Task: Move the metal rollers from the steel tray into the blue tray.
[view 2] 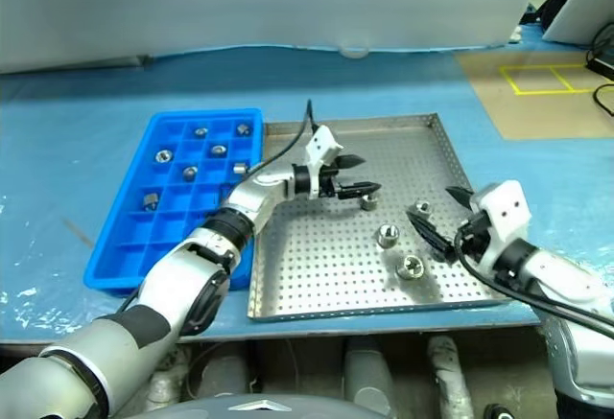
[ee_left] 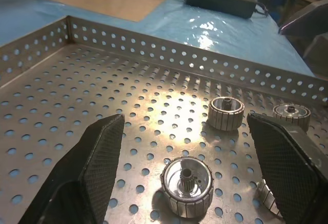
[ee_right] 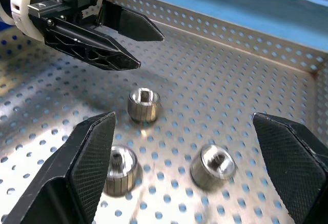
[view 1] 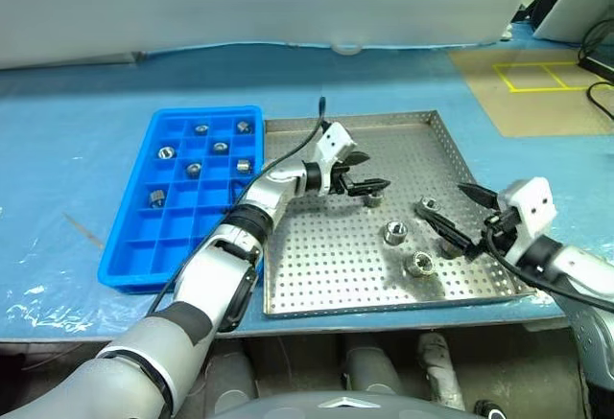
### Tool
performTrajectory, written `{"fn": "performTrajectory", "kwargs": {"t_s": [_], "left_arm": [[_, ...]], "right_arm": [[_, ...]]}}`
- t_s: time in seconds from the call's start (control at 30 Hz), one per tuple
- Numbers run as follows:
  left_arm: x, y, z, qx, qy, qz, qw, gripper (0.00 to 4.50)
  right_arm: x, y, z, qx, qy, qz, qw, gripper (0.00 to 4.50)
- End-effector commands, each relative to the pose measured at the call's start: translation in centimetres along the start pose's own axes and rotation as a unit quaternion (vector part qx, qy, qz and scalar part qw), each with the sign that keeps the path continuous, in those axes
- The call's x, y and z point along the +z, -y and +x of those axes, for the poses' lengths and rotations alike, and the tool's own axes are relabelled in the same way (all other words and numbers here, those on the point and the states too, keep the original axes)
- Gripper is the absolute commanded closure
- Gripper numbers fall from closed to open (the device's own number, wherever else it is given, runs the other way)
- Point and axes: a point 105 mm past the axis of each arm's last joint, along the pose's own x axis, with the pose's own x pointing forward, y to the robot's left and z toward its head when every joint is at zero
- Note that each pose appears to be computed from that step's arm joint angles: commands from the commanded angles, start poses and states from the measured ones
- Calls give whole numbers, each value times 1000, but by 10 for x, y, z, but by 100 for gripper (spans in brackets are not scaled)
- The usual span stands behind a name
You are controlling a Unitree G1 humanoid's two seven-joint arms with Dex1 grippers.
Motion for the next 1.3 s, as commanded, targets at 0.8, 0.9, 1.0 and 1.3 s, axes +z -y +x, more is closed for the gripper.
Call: {"fn": "performTrajectory", "kwargs": {"t_s": [0.8, 0.9, 1.0, 1.3], "left_arm": [[-16, -6, 1, 36, -32, 12, 999, 281], [-9, -16, -8, 59, -12, 8, 998, 281], [1, -31, -21, 106, 19, -2, 994, 281], [31, -56, -83, 230, 109, -15, 967, 281]], "right_arm": [[24, 3, -1, -41, 54, -23, 997, 0], [28, 5, 13, -20, 62, -28, 997, 0], [35, 5, 28, 8, 73, -34, 997, 0], [53, -13, 91, 142, 103, -42, 984, 0]]}}
